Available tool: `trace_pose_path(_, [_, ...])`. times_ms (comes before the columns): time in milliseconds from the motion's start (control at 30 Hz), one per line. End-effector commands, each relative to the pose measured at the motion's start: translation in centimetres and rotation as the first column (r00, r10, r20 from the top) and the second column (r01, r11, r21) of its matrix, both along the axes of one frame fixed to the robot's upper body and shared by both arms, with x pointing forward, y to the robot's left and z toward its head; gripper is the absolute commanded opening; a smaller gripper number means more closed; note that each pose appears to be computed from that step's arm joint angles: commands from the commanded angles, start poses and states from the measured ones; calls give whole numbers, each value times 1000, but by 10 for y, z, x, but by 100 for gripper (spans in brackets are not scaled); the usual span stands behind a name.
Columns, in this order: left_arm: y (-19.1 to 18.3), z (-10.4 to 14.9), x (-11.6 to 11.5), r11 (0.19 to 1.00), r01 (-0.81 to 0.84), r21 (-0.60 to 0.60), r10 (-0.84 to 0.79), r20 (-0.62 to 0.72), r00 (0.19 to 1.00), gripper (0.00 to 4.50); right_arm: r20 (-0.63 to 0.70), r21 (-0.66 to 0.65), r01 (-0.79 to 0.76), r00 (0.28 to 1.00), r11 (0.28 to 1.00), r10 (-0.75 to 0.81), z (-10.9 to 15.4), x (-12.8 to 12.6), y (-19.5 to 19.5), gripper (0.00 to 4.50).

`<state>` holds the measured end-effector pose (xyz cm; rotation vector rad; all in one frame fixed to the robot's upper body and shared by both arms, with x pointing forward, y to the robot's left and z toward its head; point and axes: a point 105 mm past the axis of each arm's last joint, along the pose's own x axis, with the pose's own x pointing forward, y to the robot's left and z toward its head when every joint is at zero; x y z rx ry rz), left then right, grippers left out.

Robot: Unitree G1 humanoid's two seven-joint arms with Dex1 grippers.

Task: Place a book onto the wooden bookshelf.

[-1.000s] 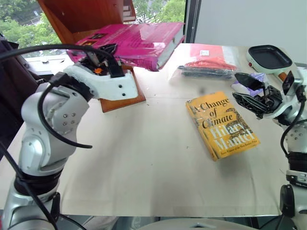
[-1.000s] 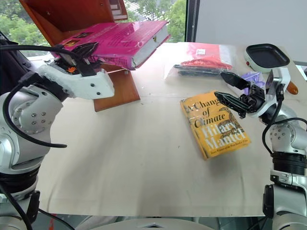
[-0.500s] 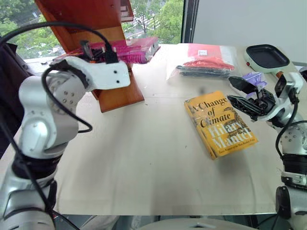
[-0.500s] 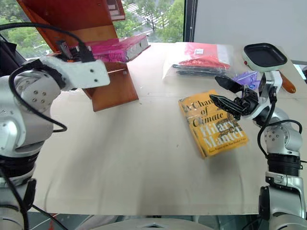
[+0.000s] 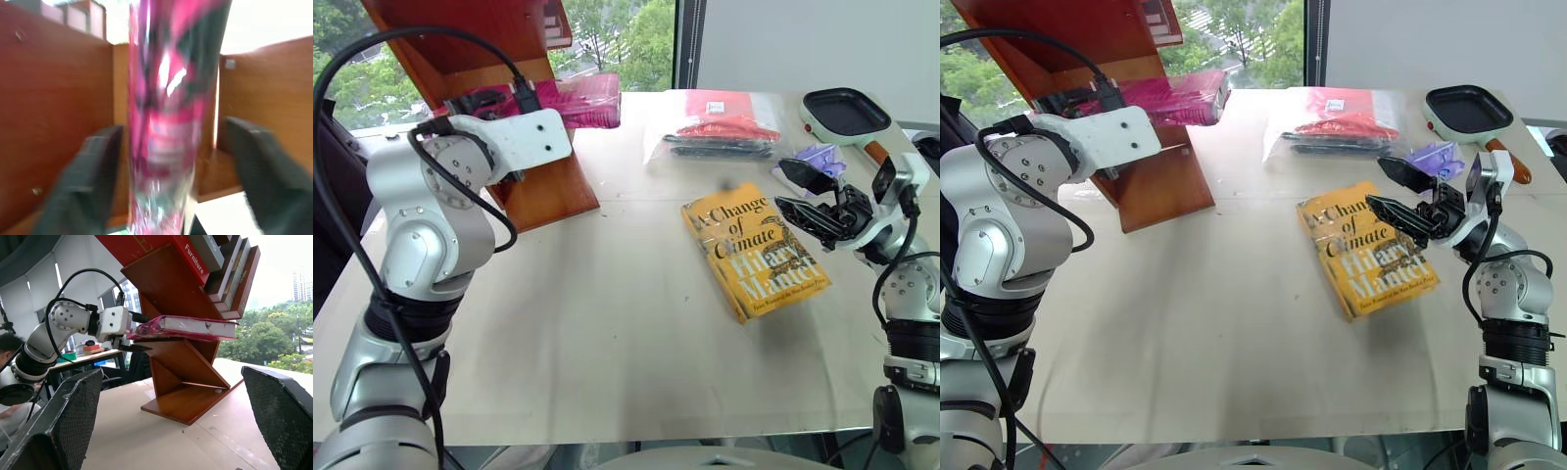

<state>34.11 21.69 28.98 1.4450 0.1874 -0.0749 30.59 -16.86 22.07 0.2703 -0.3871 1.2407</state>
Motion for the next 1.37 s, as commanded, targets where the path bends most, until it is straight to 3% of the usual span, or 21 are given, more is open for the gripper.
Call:
trace_pose_path(33, [7,23,-8,999,-39,6,38,92,995,441,51,3,15,999,1000,-16,10,-2,-4,450])
trace_pose_path(367, [8,48,-27,997,-36,-72,50,197,979,441,50,-6,5,999,1000,-4,10,4,-5,450])
trace_pose_path(533, [-4,59,-40,978,73,-193,-16,281,959,441,47,-29,10,999,1000,-9,8,6,-9,450])
trace_pose_path(633, [-30,65,-51,927,266,-265,-153,380,912,441,28,-55,43,999,998,-41,2,3,-20,450])
trace_pose_path(700, [-49,39,-52,778,386,-496,-222,357,907,441,9,-102,90,996,991,-90,-8,-3,-32,450])
trace_pose_path(767, [-57,-8,-52,640,355,-682,-279,224,934,441,-3,-148,152,988,977,-154,-18,-7,-43,450])
trace_pose_path(1000, [-66,-106,-79,357,219,-908,-403,62,913,441,-1,-302,383,916,873,-402,-56,-36,-83,450])
trace_pose_path(1067, [-65,-117,-83,319,210,-924,-411,64,909,441,10,-339,412,901,846,-435,-64,-44,-86,450])
trace_pose_path(1233, [-39,-204,-98,393,-36,-919,-324,-175,930,441,-31,-434,509,816,744,-577,-102,-79,-116,450])
trace_pose_path(1367, [-38,-222,-109,387,-58,-920,-360,-209,909,441,-22,-504,521,790,689,-613,-126,-91,-123,450])
